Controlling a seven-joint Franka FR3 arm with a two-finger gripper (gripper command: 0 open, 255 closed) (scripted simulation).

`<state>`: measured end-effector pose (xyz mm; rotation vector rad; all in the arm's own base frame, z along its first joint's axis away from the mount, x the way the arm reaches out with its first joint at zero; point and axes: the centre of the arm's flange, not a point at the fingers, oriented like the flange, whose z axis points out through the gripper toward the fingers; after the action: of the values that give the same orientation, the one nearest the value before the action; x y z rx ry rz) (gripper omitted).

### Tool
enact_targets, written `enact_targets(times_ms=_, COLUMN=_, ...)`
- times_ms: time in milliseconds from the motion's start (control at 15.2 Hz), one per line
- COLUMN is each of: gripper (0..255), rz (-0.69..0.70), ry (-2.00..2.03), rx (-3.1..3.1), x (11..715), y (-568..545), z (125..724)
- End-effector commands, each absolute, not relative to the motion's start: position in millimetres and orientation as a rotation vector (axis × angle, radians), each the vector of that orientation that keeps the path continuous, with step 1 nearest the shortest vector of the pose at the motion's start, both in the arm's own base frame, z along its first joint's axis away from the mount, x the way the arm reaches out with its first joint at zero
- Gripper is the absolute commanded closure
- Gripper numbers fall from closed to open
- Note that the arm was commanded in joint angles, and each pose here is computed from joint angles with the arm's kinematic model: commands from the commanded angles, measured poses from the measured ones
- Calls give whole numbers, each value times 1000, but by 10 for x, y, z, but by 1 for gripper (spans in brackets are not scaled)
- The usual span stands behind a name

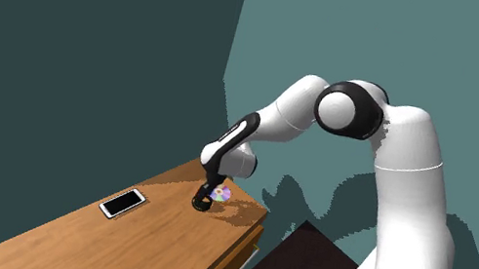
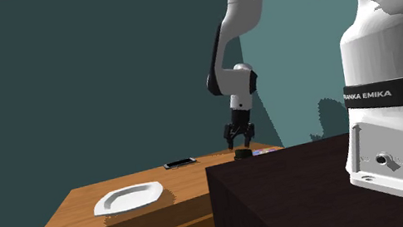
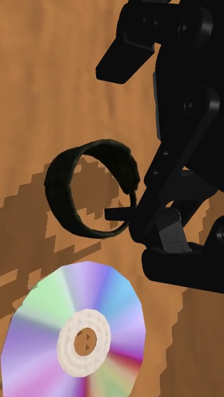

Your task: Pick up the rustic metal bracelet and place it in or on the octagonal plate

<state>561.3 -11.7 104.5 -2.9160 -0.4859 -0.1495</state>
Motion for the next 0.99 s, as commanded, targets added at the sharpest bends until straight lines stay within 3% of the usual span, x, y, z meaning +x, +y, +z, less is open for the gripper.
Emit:
enact_targets(times_ms=0, gripper=0, rz=-150, ry=-486, rx=-2916, x=5628, y=-90, z=916)
enact_targets(times_ms=528, gripper=0, rz=-150, ry=-486, rx=-2916, x=5628, y=-90, z=916)
enact_targets(times_ms=594, gripper=255, rz=-150, ry=-486, rx=-2916, x=5628, y=-90, z=916)
enact_targets(times_ms=924, gripper=255, rz=-150, ry=-486, rx=-2916, x=5628, y=-90, z=916)
